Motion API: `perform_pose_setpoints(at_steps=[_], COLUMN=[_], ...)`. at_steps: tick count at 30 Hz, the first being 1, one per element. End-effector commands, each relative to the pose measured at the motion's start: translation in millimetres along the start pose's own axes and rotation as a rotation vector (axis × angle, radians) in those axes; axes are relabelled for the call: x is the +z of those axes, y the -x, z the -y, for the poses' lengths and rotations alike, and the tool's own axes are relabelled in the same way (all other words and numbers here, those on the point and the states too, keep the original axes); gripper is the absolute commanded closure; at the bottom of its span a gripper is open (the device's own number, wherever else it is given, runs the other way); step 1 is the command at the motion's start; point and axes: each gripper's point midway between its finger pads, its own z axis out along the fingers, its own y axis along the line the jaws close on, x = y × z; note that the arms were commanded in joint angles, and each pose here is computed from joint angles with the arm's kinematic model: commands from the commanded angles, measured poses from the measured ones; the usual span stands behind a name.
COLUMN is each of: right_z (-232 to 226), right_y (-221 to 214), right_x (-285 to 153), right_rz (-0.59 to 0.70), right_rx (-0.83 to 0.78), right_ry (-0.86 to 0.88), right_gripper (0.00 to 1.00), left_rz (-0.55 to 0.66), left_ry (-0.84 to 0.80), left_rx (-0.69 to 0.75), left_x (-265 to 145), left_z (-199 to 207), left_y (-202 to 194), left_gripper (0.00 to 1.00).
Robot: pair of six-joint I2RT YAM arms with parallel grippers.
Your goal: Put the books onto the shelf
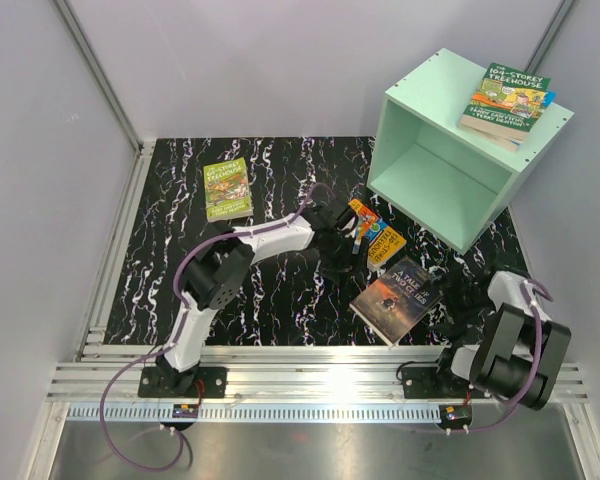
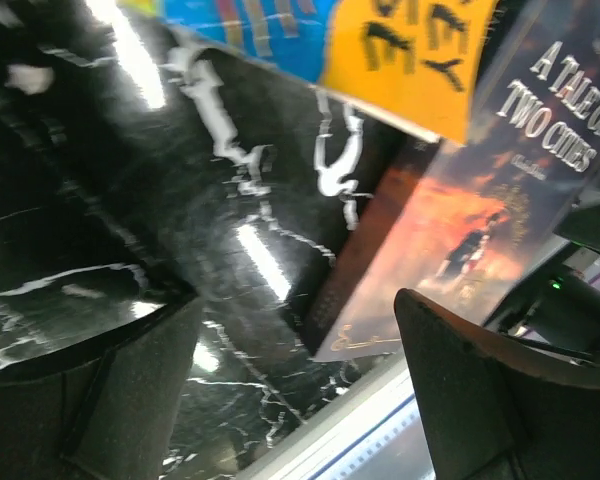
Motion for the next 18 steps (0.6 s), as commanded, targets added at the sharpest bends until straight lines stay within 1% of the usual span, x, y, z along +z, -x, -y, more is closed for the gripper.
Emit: perform_pose_setpoints(at_steps=[1, 2, 3, 4, 8, 11, 13, 14, 16, 17, 18], right_z=[-20.1, -24.5, -27.8, -32.6, -29.7, -38.0, -38.3, -39.5, -42.8, -47.6, -50.6], right_y=[13.6, 15.7, 7.5, 13.5, 8.5, 10.4, 12.6, 13.0, 12.7, 13.3, 12.9], right_x=[20.5, 27.8, 34.6, 37.8, 60.0, 61.2, 60.3, 59.1, 56.9, 52.0, 49.2], right_rz=[0.037, 0.033, 0.020, 0.053, 0.026, 0.057, 0.072, 0.077, 0.086, 0.103, 0.110], right_rx=[-0.057, -0.042, -0.091, -0.112, -0.147, -0.183, -0.188, -0.200, -0.211, -0.218, -0.223], right_ry=[0.043, 0.036, 0.010, -0.005, -0.069, -0.069, -0.076, -0.069, -0.050, -0.031, -0.014], right_gripper=[0.00, 0.00, 0.00, 0.00, 0.00, 0.00, 0.04, 0.19, 0.39, 0.46, 0.59], left_rz=[-0.005, -0.022, -0.027, -0.041, -0.136, -0.200, -0.239, -0.265, -0.278, -0.293, -0.297], left_ry=[0.032, 0.038, 0.031, 0.016, -0.011, -0.049, -0.069, -0.085, -0.097, -0.099, -0.103], left_rx=[0.040, 0.031, 0.032, 0.031, 0.038, 0.069, 0.082, 0.084, 0.103, 0.101, 0.108], left_x=[6.3, 13.1, 15.9, 18.7, 37.9, 48.9, 54.0, 54.2, 51.2, 51.4, 50.6], left_z=[4.9, 2.4, 5.6, 8.9, 19.0, 32.0, 38.6, 40.6, 47.5, 44.3, 46.1], left_y=[1.4, -1.5, -1.4, -3.5, -23.3, -44.2, -58.3, -65.9, -76.3, -84.6, -90.9], left_gripper=[0.14, 0.14, 0.14, 0.14, 0.14, 0.14, 0.14, 0.14, 0.14, 0.14, 0.14])
